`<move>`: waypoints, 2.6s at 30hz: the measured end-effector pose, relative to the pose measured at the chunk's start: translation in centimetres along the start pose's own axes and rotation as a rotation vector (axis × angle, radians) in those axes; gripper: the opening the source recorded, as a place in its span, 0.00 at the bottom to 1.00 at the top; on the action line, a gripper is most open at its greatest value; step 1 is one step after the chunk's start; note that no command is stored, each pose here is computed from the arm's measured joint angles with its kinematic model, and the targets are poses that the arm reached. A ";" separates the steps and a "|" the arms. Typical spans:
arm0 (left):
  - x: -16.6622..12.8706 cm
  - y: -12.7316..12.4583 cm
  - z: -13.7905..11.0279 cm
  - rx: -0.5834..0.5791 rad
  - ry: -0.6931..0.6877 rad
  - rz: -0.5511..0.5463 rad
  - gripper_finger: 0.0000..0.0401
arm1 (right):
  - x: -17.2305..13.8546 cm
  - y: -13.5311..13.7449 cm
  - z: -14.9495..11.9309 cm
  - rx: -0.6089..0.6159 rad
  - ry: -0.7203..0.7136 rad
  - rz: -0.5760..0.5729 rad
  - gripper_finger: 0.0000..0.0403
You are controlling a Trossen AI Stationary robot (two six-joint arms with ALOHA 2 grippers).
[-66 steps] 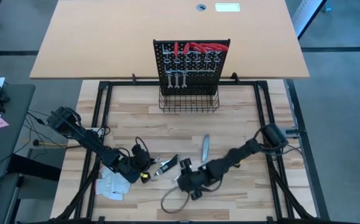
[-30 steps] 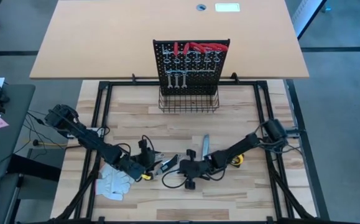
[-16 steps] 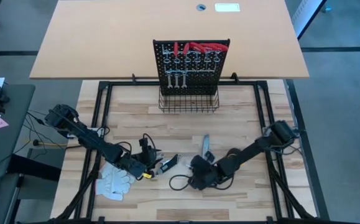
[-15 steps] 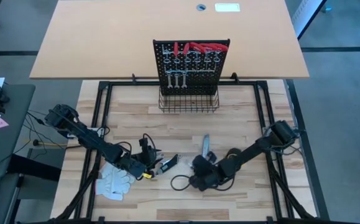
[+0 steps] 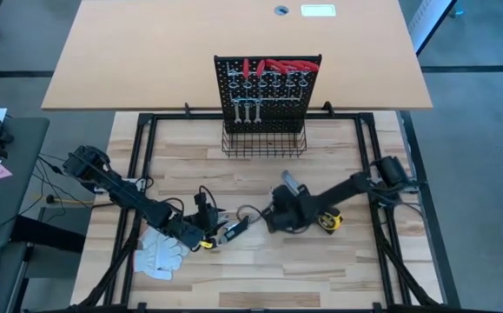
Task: Hang tools onto peg board
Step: Hang the silver wrench on the pegboard
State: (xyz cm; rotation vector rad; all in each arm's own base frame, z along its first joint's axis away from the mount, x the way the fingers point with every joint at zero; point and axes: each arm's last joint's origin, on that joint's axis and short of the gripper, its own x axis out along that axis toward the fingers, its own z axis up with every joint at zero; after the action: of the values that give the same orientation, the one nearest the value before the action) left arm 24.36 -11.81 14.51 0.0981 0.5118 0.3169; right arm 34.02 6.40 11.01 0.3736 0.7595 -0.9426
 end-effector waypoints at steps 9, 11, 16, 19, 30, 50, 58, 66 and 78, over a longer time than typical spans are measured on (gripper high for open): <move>0.2 0.2 0.1 -0.008 -0.002 0.017 0.43 | -0.4 0.0 2.6 -0.146 -0.050 0.068 0.39; 0.3 0.4 0.1 -0.013 -0.001 0.025 0.43 | -1.0 0.1 2.8 -0.176 -0.060 0.083 0.47; 0.6 0.8 0.2 -0.020 0.002 0.041 0.43 | -0.3 0.3 2.7 -0.265 -0.077 0.074 0.60; 0.8 0.9 0.3 -0.037 0.003 0.048 0.43 | 1.7 -0.1 2.2 -0.282 -0.083 0.058 0.62; 0.7 0.8 0.2 -0.049 0.004 0.041 0.43 | 4.3 -1.9 1.9 -0.172 -0.054 0.106 0.52; 0.3 0.3 0.1 -0.041 0.013 -0.012 0.43 | 3.4 -1.9 0.4 -0.268 -0.128 0.324 0.07; 0.2 0.1 0.0 -0.029 0.008 -0.011 0.43 | 1.0 -0.8 0.5 -0.317 -0.206 0.410 0.02; 0.2 0.1 0.0 -0.025 0.008 -0.011 0.43 | 0.7 -0.5 0.7 -0.297 -0.235 0.425 0.02; 4.0 0.5 0.0 0.282 -0.063 -0.076 0.43 | 0.0 0.2 1.1 -0.338 -0.264 0.553 0.01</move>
State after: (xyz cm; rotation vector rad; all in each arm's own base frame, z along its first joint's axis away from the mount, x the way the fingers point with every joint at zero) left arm 27.51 -10.06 12.78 0.3598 0.4944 0.1657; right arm 34.69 5.86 11.73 0.1414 0.5177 -0.3241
